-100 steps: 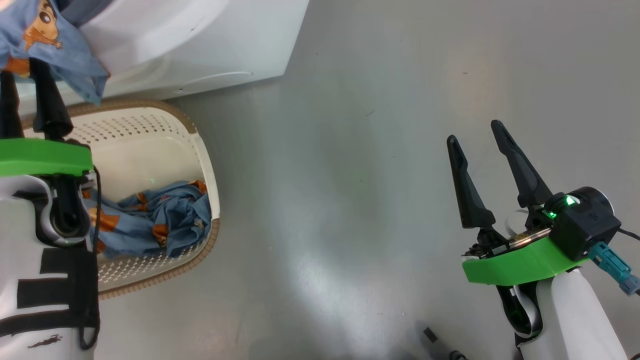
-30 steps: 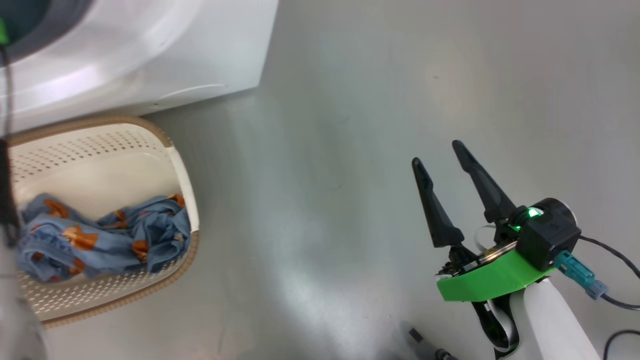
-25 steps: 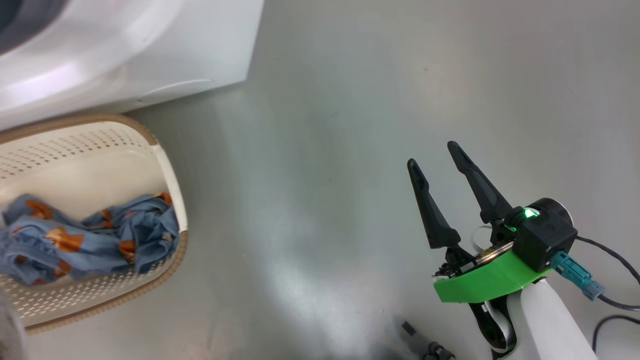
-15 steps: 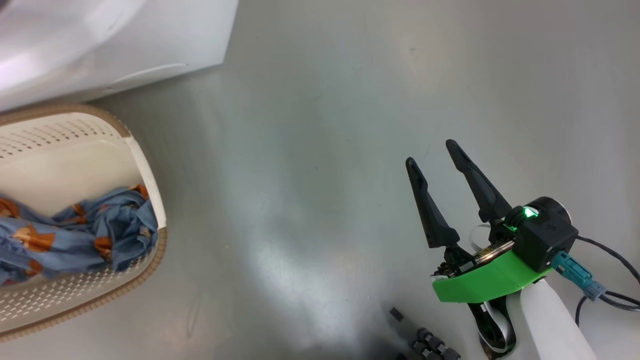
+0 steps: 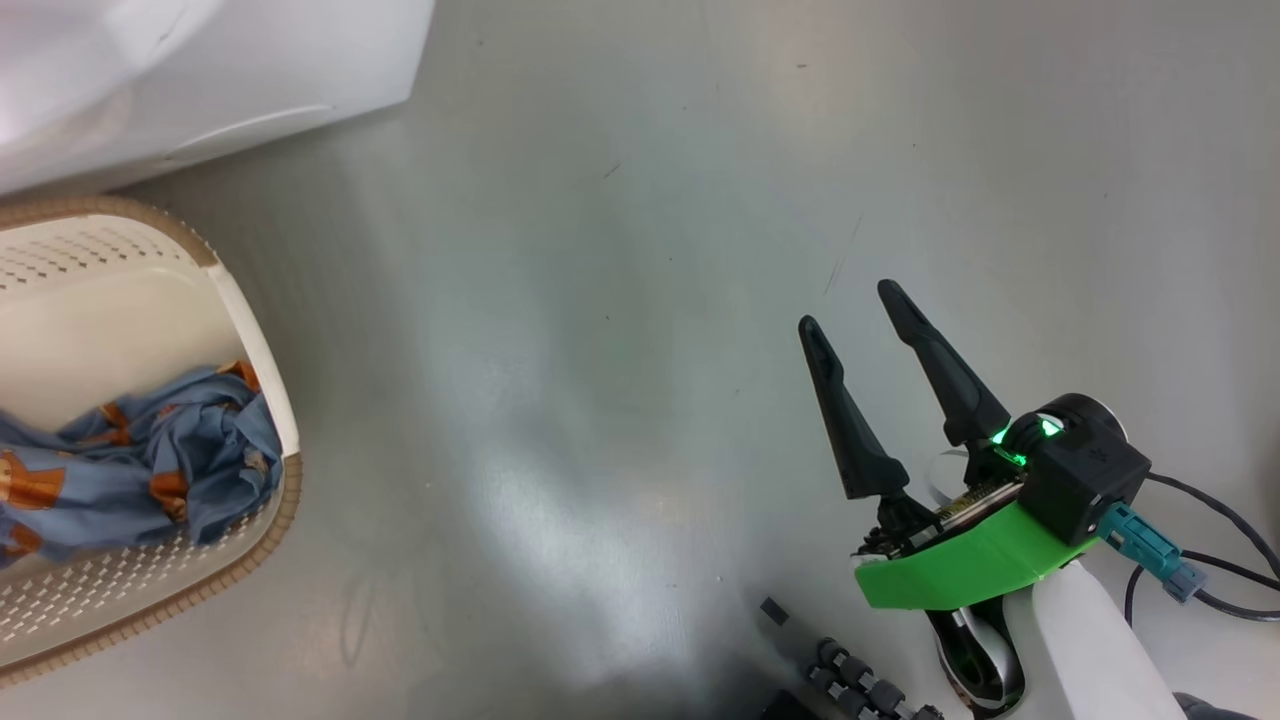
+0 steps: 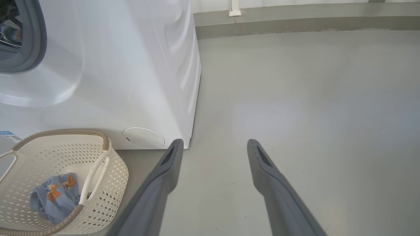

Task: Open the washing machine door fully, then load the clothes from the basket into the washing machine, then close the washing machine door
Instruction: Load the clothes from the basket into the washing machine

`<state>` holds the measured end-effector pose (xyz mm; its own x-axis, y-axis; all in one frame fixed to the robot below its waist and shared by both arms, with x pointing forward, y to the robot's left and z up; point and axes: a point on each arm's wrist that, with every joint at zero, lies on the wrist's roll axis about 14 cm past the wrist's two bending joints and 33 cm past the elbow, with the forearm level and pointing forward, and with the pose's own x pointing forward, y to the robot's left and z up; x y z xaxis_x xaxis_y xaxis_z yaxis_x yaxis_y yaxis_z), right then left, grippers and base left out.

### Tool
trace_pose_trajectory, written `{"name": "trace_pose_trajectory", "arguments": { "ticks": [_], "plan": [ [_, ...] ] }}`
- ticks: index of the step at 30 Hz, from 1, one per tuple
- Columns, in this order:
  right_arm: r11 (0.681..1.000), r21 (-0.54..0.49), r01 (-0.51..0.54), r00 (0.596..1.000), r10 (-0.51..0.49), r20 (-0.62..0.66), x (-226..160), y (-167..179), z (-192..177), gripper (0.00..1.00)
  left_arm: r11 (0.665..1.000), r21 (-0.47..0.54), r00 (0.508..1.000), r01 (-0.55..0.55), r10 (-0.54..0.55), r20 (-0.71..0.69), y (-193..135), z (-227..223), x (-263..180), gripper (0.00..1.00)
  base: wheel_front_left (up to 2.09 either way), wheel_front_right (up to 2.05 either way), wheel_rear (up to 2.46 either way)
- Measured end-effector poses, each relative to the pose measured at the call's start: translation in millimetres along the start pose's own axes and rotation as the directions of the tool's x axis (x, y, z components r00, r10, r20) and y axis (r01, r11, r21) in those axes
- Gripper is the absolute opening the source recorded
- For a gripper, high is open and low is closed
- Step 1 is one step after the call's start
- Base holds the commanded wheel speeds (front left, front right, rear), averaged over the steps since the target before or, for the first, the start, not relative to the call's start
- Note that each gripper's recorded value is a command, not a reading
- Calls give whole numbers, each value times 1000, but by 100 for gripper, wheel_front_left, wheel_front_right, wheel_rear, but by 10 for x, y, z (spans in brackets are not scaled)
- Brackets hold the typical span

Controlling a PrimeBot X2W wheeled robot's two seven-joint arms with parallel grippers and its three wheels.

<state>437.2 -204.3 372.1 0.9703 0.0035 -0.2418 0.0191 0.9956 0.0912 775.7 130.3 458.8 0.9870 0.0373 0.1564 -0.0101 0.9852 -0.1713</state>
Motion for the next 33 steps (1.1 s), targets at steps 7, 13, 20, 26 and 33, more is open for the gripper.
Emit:
{"name": "trace_pose_trajectory", "arguments": {
  "ticks": [7,13,20,26,33],
  "plan": [
    [1000,3,0,1000,0,7,-27,6,36,100,993,115,984,36,-15,-179,-7,-455,-142,80,0,0,0],
    [1000,8,-6,1000,6,26,-30,28,104,100,992,124,975,-1,29,-221,79,-454,-196,100,0,0,0],
    [999,19,-31,998,29,60,-25,113,222,100,992,127,972,-25,54,-231,102,-286,-291,100,0,0,0],
    [998,28,-53,995,50,91,-31,190,333,100,992,114,966,-49,76,-248,126,-220,-488,100,0,0,0],
    [997,33,-66,988,61,141,-78,235,521,100,994,67,961,-91,105,-258,213,-119,-779,100,0,0,0]
  ]
}}
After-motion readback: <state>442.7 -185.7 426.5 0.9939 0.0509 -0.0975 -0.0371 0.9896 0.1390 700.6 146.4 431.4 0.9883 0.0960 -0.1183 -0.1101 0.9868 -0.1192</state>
